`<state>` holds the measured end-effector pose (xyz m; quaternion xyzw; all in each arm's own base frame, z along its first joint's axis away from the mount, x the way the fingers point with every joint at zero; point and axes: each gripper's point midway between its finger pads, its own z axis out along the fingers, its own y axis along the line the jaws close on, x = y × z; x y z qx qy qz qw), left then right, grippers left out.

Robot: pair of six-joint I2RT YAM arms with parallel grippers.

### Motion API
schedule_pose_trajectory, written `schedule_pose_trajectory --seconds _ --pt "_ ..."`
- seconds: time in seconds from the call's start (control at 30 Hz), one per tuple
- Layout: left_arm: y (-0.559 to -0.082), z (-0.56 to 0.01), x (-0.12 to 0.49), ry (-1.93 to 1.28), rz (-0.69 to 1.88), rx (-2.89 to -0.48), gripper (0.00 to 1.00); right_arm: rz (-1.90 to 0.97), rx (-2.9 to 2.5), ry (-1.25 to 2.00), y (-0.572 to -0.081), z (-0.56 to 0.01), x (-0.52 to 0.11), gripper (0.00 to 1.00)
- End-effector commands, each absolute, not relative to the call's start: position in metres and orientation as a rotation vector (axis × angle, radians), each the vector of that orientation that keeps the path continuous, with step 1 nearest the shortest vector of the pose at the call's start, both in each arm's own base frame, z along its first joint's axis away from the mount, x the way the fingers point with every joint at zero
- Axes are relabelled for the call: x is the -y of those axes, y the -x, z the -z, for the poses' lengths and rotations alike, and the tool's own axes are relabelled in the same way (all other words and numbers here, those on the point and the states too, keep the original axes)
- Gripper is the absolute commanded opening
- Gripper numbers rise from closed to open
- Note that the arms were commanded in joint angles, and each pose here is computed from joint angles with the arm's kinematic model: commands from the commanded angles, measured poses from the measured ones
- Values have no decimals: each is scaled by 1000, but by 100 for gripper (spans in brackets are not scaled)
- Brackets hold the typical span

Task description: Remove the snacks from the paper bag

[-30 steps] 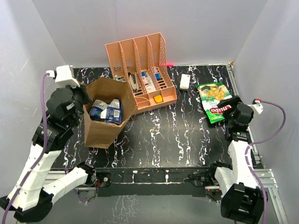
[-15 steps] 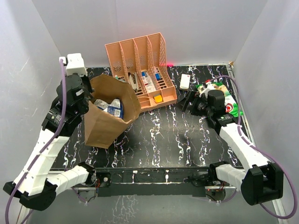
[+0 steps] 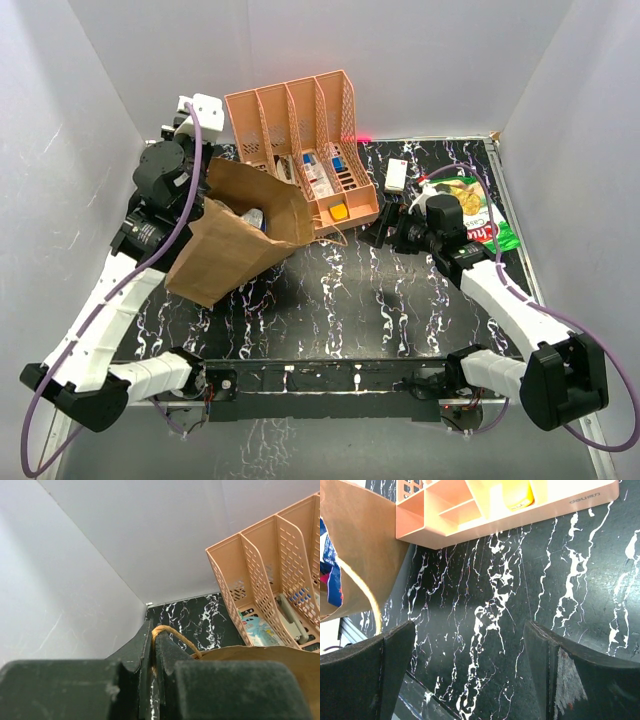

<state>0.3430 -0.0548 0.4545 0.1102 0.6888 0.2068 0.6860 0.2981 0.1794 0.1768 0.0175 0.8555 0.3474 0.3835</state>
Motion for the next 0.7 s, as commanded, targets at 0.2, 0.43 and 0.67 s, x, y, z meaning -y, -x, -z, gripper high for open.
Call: schedule_pose_trajectory --seconds 0.2,0.43,0.67 --pt "-286 -476 102 -497 -84 -1340 0 -933 -2139 49 -295 -197 -198 94" --pt "-224 -416 149 -608 398 -1427 0 -996 -2106 242 -268 -217 -246 94" --pt "-179 -397 171 -637 697 -1465 0 -1197 -2073 335 -234 -228 -311 92"
